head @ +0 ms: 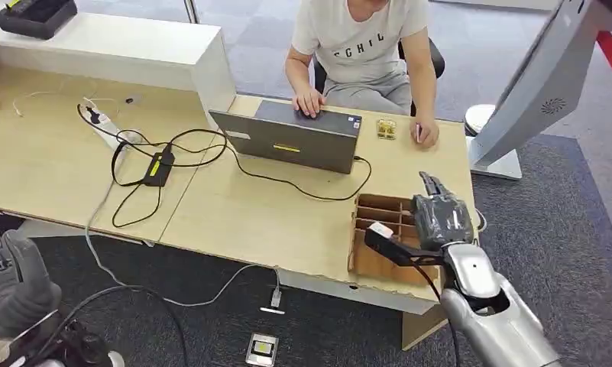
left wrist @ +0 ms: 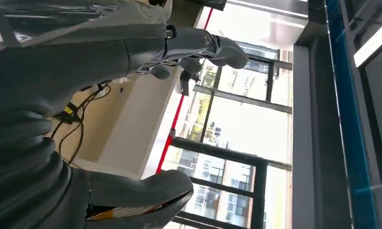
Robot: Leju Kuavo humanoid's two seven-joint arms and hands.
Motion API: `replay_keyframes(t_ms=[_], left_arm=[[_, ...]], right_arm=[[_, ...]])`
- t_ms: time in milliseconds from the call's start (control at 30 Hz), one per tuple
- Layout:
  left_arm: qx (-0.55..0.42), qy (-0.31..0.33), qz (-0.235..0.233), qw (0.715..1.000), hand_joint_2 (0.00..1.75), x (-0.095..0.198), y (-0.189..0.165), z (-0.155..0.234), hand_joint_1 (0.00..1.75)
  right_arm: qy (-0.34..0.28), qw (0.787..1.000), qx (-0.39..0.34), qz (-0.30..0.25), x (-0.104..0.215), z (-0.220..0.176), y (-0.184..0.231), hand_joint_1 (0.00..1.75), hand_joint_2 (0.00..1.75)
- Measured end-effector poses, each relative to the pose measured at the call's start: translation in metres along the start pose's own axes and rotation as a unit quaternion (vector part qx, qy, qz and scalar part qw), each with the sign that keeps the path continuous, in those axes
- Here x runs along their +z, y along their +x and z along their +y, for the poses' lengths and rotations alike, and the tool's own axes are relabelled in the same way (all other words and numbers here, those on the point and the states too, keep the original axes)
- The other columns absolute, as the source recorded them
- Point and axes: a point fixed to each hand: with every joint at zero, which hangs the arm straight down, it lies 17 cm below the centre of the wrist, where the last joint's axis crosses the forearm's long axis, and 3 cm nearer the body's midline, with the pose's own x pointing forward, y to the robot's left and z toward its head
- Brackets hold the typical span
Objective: Pass the card to the sensor for recognition and then transmit it.
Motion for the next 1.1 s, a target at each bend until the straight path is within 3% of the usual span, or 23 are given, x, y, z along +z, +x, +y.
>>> replay_keyframes(t_ms=[133,267,300,333,367,400,467,1100], left_arm=[[0.0,0.0,0.002,1.0,1.75,0.0,-0.002,0.0,0.0],[0.002,0.0,0.007,1.0,1.75,0.002,-0.005,-0.001,0.0],[0.003,-0.001,0.008,1.0,1.75,0.002,-0.005,-0.001,0.0],[0.005,-0.001,0.01,1.0,1.75,0.003,-0.006,-0.002,0.0],[0.007,-0.001,0.013,1.0,1.75,0.003,-0.008,-0.003,0.0],[0.007,-0.002,0.015,1.0,1.75,0.003,-0.009,-0.004,0.0],[0.01,-0.003,0.018,1.0,1.75,0.004,-0.011,-0.005,0.0],[0.021,-0.019,0.039,0.999,1.75,0.008,-0.03,-0.017,0.0]], right_arm=[[0.003,1.0,-0.003,-0.003,0.002,0.003,0.004,1.75,1.75],[0.006,1.0,-0.005,-0.004,0.003,0.007,0.006,1.52,1.75],[0.007,1.0,-0.005,-0.003,0.004,0.008,0.006,1.15,1.75],[0.009,1.0,-0.006,0.001,0.005,0.01,0.004,0.68,1.75],[0.011,1.0,-0.006,0.006,0.005,0.012,0.002,0.4,1.75],[0.013,1.0,-0.006,0.01,0.007,0.014,0.0,0.19,1.75],[0.016,1.0,-0.006,0.018,0.009,0.019,-0.005,0.05,1.75],[0.031,0.997,-0.037,0.052,0.022,0.04,-0.034,0.0,1.75]])
